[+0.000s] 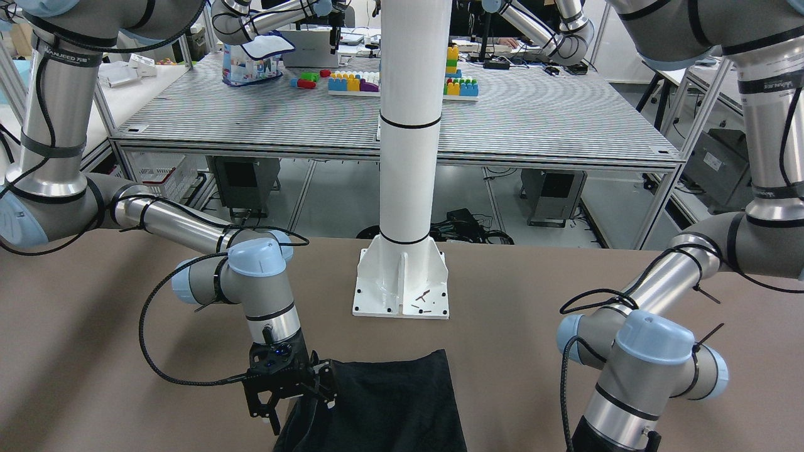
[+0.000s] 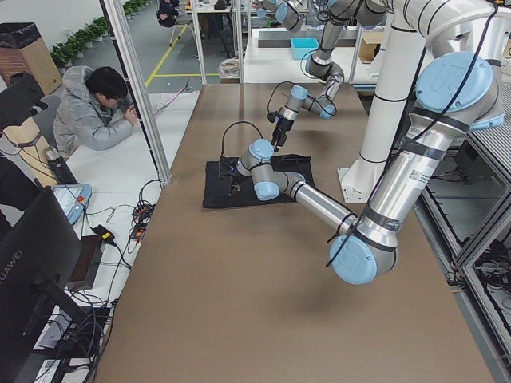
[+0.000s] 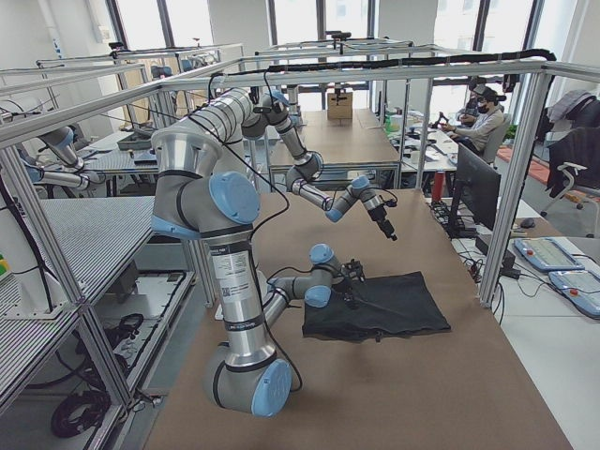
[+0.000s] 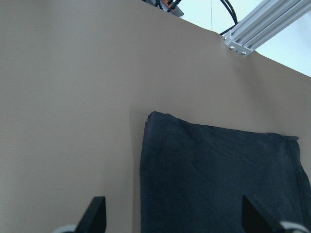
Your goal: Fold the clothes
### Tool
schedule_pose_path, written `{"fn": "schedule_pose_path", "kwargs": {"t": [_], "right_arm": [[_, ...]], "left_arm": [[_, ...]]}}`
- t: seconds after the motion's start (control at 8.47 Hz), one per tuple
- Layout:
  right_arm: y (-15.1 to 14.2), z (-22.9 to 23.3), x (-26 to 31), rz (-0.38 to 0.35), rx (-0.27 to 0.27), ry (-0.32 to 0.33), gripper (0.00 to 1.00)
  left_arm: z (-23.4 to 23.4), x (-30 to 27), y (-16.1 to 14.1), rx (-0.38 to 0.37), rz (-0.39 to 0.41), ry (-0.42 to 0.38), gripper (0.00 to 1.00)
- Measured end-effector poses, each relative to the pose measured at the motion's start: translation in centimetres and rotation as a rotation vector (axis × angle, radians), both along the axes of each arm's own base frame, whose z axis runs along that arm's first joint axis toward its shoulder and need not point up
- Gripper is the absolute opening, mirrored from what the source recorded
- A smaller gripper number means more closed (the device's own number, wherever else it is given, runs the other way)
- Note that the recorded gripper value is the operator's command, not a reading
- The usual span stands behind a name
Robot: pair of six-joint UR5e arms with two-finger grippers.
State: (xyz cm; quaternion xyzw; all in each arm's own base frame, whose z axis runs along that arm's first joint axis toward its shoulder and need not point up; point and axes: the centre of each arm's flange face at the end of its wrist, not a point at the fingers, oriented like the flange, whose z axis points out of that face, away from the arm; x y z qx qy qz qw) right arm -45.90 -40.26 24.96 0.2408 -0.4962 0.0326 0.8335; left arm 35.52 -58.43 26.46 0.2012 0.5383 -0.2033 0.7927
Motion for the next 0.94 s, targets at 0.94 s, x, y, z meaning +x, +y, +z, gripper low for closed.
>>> {"fn": "schedule_pose_path", "kwargs": {"t": [0.94], "right_arm": [[3.4,4.9,-8.2,-0.050,-0.043,0.025,0.94]], "left_arm": [[0.2,-0.3,0.3,-0.001,0.000,0.000,1.00]]}}
